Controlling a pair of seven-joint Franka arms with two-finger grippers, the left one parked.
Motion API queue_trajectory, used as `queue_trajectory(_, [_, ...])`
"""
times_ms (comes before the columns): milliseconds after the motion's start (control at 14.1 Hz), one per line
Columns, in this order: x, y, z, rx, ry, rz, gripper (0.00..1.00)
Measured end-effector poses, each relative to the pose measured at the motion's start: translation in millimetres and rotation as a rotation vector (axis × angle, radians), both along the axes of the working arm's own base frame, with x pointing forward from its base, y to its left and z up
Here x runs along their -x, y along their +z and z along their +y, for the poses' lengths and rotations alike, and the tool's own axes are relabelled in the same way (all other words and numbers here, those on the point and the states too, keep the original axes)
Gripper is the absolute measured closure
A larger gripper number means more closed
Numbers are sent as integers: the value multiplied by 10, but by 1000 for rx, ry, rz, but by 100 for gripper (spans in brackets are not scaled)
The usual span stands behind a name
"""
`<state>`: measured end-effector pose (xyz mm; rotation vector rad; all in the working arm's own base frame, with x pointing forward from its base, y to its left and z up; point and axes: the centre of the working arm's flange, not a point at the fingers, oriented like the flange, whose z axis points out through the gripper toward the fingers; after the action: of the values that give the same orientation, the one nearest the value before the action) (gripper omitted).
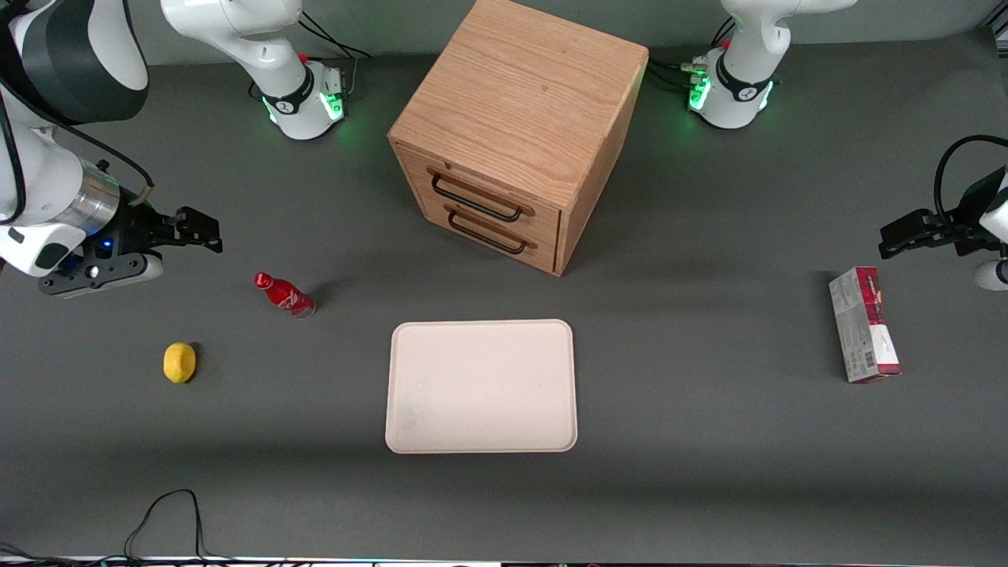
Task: Open upper drawer
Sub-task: 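Move the right gripper from rest toward the wooden cabinet's drawers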
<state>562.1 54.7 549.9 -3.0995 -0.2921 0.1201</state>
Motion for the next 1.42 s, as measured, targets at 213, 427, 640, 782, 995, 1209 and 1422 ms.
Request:
queue_trajectory(213, [-17,33,0,0,0,-8,0])
queue_trajectory(427, [-94,72,4,-1,-1,-20,0])
queue_trajectory(640, [-145,38,9,0,-1,-16,0])
queue_trajectory(782, [-158,44,11,0,-1,-18,0])
queue_trajectory(995, [-156,86,158,-2,25,-27,0])
queue_trajectory(1209, [-125,80,522,-3,87,-27,0])
queue_trajectory(1422, [-93,57,766,-4,129,-24,0])
